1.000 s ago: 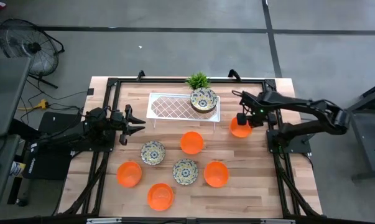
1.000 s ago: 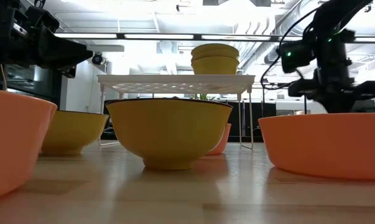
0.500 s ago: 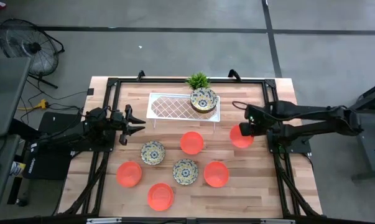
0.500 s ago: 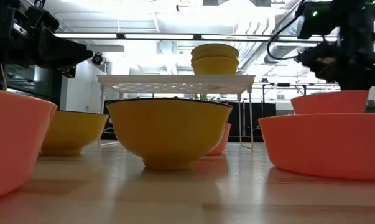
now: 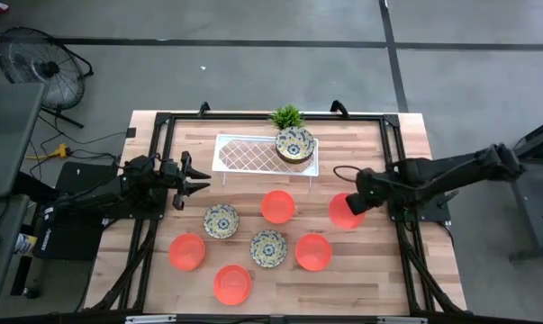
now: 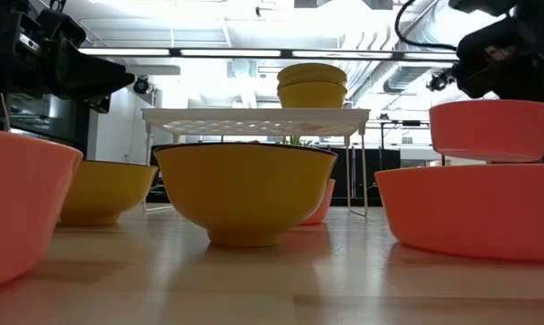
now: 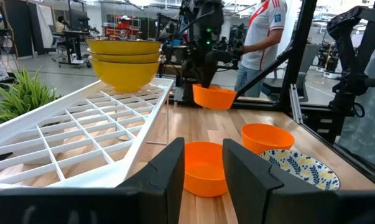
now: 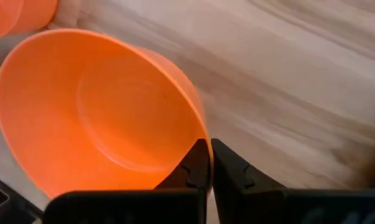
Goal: Pick & Place Mini bowls
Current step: Put the orange bowl on the shelf
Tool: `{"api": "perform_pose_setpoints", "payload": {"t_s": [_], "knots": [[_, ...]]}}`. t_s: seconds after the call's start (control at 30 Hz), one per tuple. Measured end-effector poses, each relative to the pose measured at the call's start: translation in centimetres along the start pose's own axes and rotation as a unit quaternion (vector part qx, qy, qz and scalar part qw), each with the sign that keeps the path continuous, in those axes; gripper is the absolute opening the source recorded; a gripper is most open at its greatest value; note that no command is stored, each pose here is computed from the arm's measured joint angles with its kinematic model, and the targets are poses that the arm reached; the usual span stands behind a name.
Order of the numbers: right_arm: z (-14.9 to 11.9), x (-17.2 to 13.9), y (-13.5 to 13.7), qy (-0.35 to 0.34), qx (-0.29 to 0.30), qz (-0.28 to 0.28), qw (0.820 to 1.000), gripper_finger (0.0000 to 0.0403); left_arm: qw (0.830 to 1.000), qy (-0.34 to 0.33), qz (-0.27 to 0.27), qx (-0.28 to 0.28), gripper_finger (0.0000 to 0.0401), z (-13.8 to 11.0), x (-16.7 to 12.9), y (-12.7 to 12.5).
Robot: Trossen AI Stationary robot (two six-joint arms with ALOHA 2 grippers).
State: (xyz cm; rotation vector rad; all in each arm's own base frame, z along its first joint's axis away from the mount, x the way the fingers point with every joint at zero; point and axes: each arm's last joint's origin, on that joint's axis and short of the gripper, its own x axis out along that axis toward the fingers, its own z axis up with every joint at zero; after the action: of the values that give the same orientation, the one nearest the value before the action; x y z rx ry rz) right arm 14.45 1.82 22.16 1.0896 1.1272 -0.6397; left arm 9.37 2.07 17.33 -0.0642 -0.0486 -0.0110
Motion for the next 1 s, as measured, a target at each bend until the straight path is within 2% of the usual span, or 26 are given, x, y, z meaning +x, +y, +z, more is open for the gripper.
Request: {"api": "perform_pose_setpoints", "payload": {"t_s": [0.27,0.47,0.6,0.73,1.0], "knots": [[-2.1,0.1,1.1,-0.008,0.029,0.029,0.999,0.0000,1.000,0.000,0.002,0.000,0.0106,0.0,0.0,0.0],[-3.6,0.2,2.3,-0.009,0.086,0.073,0.994,0.0000,0.996,-0.007,0.084,0.000,0.0106,0.0,0.0,0.5],[-4.4,0.9,3.2,0.005,0.117,0.059,0.991,0.0000,0.994,-0.011,0.110,0.000,0.0106,0.1,-0.1,0.6],[-5.0,0.9,5.7,0.014,0.124,0.048,0.991,0.0000,0.993,-0.013,0.120,-0.002,0.0106,0.1,-0.1,0.7],[-5.2,0.6,12.0,0.000,0.119,0.011,0.993,0.0000,0.996,-0.013,0.092,0.004,0.0106,0.2,-0.1,0.5]]}}
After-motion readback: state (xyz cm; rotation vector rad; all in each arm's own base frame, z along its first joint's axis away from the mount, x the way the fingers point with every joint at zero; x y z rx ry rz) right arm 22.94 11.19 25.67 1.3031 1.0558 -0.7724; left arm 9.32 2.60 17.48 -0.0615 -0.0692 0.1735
